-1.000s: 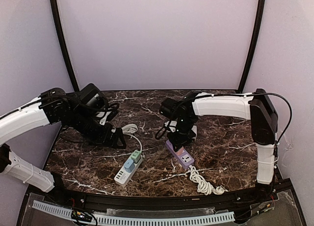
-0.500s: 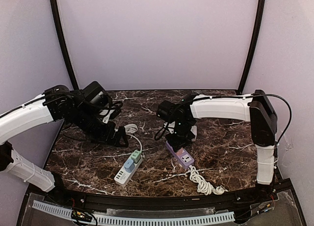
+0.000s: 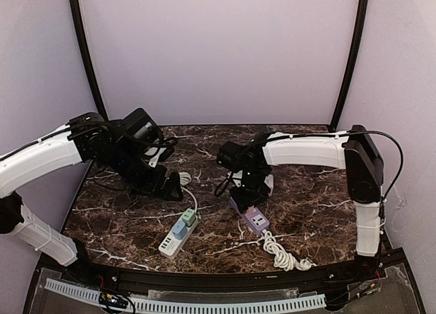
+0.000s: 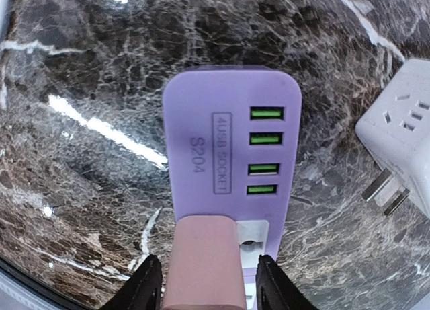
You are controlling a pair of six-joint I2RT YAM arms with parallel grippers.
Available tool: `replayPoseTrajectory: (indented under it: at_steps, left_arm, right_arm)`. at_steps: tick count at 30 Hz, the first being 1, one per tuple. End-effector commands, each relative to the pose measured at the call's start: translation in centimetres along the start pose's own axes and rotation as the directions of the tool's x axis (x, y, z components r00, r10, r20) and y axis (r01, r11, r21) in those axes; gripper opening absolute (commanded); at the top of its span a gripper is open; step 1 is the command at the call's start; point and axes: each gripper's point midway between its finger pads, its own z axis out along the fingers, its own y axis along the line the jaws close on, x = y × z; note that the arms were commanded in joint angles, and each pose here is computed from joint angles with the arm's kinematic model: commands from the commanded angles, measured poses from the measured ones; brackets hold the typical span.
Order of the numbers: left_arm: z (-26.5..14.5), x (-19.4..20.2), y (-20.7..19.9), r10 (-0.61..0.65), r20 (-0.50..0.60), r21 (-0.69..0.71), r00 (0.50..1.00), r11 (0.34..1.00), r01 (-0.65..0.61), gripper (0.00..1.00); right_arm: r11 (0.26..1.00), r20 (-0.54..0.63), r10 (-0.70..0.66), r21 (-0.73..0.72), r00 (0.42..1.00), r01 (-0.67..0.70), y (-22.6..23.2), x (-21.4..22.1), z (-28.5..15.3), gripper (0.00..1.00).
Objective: Insert the plug
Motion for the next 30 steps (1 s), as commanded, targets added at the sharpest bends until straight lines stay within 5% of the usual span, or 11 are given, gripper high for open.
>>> replayPoseTrajectory:
  at_steps: [1, 5, 10, 19, 30]
  left_arm:
    - [-0.5, -0.7, -0.2, 0.029, 0.008, -0.011, 1.000, 1.000, -0.029, 0.97]
    - [-0.4, -1.3, -0.6, 0.047, 0.009, -0.010, 0.999, 0.999, -0.047, 0.97]
    - [-0.5, -2.2, -1.2, 0.062, 0.020, -0.003, 0.998, 0.998, -0.062, 0.98]
    - [-0.2, -4.1, -2.8, 0.073, 0.022, 0.015, 0.997, 0.997, -0.073, 0.98]
    - [0.8, -6.9, -4.9, 0.046, 0.023, 0.029, 0.999, 0.998, -0.047, 0.97]
  right_arm:
    - [1.000, -0.003, -0.014, 0.001, 1.000, 0.014, 0.4, -0.5, -0.8, 0.56]
    - [1.000, 0.045, -0.022, -0.011, 0.999, 0.022, 0.7, -1.7, -3.8, 0.80]
    - [0.999, 0.116, -0.005, -0.042, 0.993, 0.010, 0.8, -3.0, -7.9, 0.92]
    - [0.993, 0.189, 0.093, -0.094, 0.978, -0.076, -2.6, -2.7, -11.4, 0.95]
    - [0.934, 0.198, 0.351, -0.139, 0.915, -0.328, -9.3, -2.7, -10.6, 0.99]
